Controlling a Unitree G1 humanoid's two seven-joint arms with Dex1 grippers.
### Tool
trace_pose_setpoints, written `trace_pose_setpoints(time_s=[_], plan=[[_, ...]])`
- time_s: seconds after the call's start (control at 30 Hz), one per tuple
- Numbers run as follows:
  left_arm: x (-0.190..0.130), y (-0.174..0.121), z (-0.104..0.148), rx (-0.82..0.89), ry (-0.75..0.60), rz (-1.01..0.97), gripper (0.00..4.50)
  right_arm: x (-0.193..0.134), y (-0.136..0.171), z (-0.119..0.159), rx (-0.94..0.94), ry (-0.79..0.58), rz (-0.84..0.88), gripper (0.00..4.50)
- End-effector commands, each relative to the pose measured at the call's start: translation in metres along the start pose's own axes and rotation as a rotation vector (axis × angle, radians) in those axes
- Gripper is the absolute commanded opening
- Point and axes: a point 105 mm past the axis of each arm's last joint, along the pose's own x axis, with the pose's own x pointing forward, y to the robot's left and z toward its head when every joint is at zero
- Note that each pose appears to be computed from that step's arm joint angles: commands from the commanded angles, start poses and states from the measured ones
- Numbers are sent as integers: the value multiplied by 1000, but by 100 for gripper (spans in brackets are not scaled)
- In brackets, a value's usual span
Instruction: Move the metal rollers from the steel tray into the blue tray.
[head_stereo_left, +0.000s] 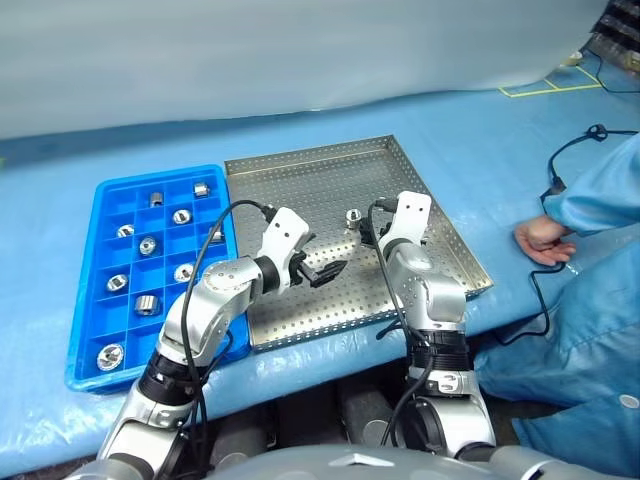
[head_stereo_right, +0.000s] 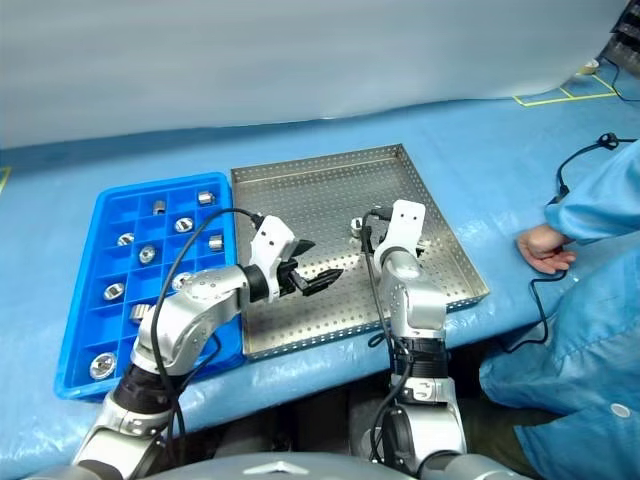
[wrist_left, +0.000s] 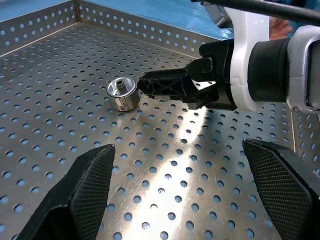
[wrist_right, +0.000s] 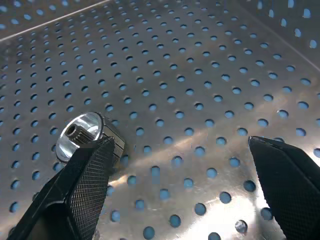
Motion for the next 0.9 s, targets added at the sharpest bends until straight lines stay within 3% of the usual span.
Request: trace_pose_setpoints(time_s=[0.03,0.27,0.63,0.73,0.83,0.9], plan=[[-5,-4,14,24,-51,1,444,-3,10,34,-16,-143,-9,450],[-8,-2,13,20,-53,18,444,5,35,45,10,-164,82,450],[-14,3,12,21,-52,57,444,37,20,19,36,-46,-4,450],[-16,5,11,17,-51,73,450,38,21,13,59,-11,2,392],[-18,7,10,14,-51,87,450,35,23,10,48,8,2,300],[-19,8,9,11,-50,94,450,32,27,7,68,23,24,300]])
